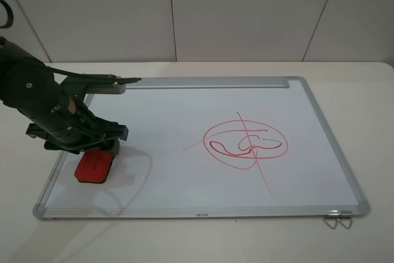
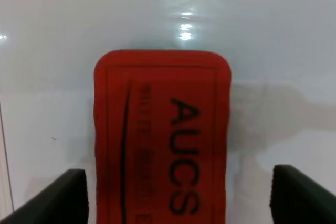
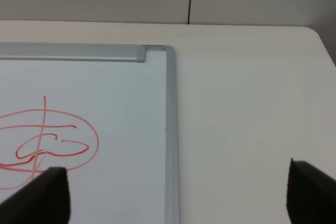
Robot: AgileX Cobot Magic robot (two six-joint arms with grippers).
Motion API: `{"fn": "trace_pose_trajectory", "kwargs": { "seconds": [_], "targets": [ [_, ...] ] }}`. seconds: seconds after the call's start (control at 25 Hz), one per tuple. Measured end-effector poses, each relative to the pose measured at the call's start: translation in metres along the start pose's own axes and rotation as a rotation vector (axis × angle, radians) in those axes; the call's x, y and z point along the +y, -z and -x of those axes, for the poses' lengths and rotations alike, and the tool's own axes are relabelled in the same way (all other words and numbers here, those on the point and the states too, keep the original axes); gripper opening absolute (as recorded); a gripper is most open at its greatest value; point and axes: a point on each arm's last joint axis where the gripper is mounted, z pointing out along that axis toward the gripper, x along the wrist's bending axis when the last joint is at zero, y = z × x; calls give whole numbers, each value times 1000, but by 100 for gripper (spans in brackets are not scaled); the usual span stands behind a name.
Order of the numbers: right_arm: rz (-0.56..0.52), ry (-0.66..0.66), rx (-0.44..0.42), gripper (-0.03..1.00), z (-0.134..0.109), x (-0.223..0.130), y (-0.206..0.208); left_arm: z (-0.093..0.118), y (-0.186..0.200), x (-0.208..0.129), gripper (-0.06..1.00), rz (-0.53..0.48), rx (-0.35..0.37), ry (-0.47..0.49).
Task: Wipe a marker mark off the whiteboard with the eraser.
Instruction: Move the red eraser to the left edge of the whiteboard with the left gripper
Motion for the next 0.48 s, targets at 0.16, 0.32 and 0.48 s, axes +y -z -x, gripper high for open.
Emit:
{"fn": "trace_pose_trajectory", "kwargs": {
  "seconds": [0.16, 0.32, 0.48],
  "targets": [
    [0, 0, 0, 71, 0, 0, 0, 2, 0, 3, 74, 28, -18, 0],
    [0, 0, 0, 71, 0, 0, 0, 4, 2, 8, 75, 50, -24, -9],
    [0, 0, 0, 71, 0, 0, 0, 8, 9, 23, 75, 62, -17, -9]
  ]
}}
